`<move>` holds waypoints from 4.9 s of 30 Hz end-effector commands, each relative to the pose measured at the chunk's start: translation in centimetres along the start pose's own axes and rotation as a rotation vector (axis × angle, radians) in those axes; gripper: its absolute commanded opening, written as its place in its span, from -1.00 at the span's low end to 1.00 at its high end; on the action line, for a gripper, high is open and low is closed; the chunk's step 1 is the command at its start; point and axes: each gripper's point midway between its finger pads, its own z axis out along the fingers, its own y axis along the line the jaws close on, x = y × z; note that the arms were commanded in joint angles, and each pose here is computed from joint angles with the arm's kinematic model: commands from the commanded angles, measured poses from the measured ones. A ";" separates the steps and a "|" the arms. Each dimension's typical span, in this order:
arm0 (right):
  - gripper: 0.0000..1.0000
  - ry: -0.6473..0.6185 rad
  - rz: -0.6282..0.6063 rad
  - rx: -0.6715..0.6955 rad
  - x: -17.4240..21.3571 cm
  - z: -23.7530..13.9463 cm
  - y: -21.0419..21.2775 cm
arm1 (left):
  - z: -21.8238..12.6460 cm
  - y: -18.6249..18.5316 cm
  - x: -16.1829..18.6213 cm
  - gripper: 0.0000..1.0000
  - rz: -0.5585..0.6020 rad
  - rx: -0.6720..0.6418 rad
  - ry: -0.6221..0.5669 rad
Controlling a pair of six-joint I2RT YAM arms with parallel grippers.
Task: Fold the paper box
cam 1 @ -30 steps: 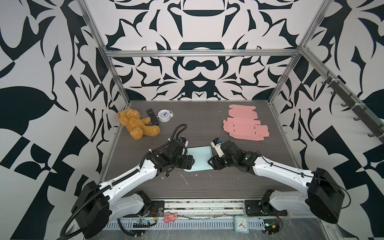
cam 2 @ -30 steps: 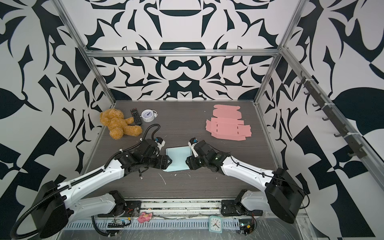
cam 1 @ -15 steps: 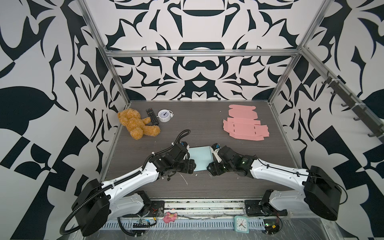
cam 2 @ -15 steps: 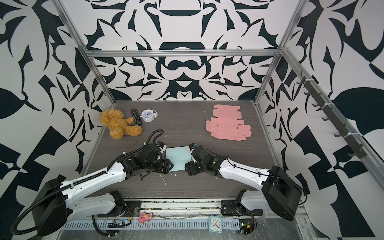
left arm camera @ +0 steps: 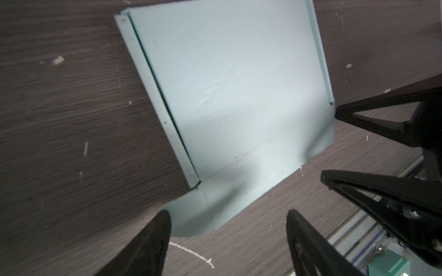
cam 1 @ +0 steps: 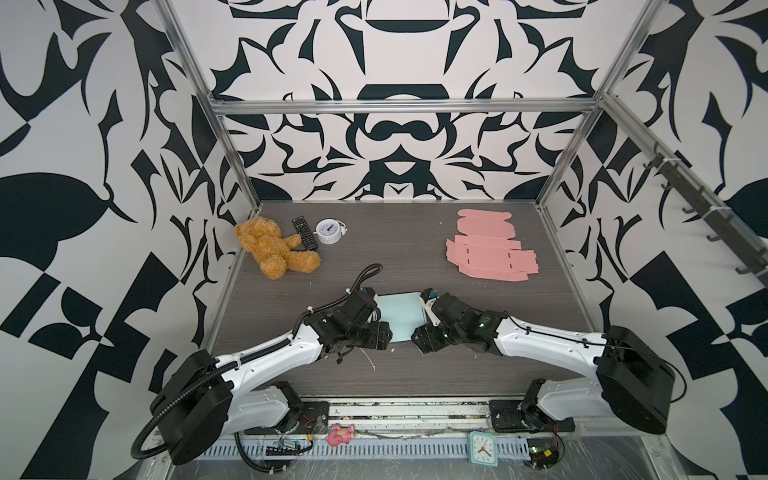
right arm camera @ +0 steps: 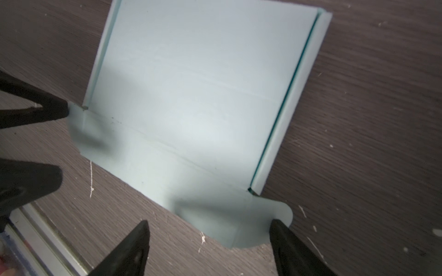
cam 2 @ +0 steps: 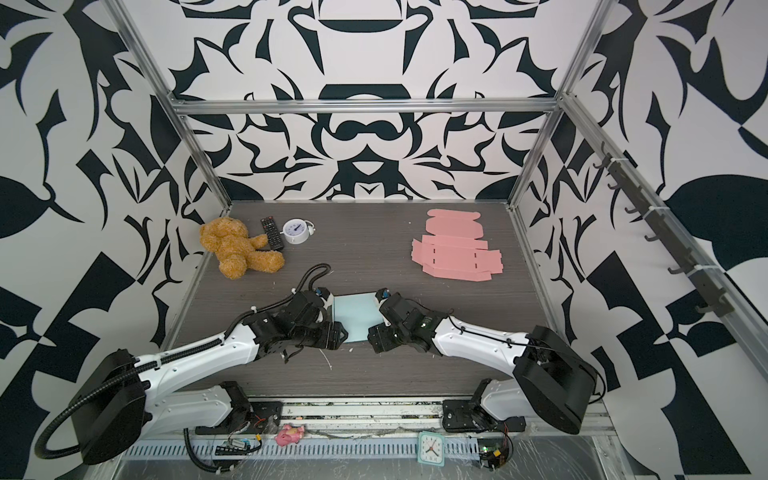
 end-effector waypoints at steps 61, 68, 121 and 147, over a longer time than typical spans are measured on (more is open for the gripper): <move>0.68 0.005 -0.024 0.004 -0.4 1.7 1.7 | 3.3 -0.1 1.8 0.34 -0.018 -0.014 0.052; 0.65 0.006 -0.033 0.011 -0.3 1.3 1.6 | 3.1 0.1 1.9 0.33 -0.017 -0.020 0.046; 0.78 -0.037 -0.104 0.097 -2.6 0.0 1.5 | -2.3 -1.1 -2.2 0.49 0.106 0.011 -0.056; 0.82 -0.024 -0.113 0.128 -2.4 0.8 0.6 | 4.0 0.6 -12.7 0.49 0.042 0.149 0.051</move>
